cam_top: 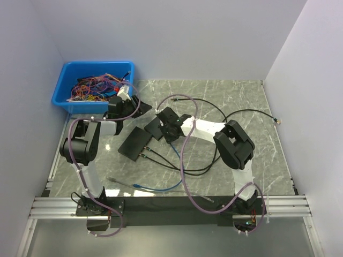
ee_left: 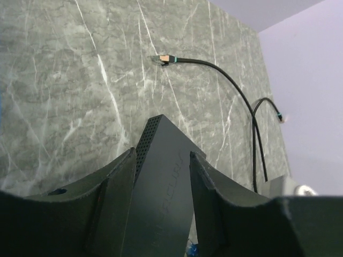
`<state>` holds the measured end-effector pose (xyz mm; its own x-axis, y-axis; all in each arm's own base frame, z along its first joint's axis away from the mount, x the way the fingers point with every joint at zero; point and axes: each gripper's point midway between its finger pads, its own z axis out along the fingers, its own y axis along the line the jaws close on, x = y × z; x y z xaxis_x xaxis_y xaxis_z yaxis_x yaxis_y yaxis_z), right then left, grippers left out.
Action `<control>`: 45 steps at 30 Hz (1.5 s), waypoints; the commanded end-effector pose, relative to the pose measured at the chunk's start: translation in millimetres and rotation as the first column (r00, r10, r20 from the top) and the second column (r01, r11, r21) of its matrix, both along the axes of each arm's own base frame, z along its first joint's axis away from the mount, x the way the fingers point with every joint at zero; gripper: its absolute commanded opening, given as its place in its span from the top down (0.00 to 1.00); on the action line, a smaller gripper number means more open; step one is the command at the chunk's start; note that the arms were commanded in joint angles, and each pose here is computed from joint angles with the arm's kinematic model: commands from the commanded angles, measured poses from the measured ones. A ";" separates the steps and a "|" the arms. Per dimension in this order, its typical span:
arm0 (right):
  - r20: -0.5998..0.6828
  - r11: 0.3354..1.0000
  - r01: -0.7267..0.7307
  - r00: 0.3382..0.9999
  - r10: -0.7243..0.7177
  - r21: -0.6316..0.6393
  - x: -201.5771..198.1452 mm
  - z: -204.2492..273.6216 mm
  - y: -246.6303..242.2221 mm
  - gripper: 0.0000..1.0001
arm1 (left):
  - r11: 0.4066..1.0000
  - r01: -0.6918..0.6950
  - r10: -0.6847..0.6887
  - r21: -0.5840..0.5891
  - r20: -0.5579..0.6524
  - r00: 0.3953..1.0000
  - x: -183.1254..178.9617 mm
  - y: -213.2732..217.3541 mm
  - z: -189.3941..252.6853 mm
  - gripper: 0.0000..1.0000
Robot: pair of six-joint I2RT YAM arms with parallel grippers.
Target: Insert the plug into the switch port
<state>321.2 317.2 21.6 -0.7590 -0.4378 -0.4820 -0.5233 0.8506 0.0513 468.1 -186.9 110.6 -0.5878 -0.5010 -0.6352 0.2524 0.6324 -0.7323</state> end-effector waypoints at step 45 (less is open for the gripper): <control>0.004 0.998 0.051 0.999 -0.051 0.031 35.7 8.9 30.2 1.00 | 0.970 0.139 -0.083 0.198 -0.270 0.959 -14.7 -26.1 -91.2 0.55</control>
<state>348.4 343.3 20.8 -0.7756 -0.4112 -0.4790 -0.4984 0.8645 0.0648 465.4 -208.2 40.2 -0.7376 -0.3202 -0.5945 0.1931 0.7436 -0.6401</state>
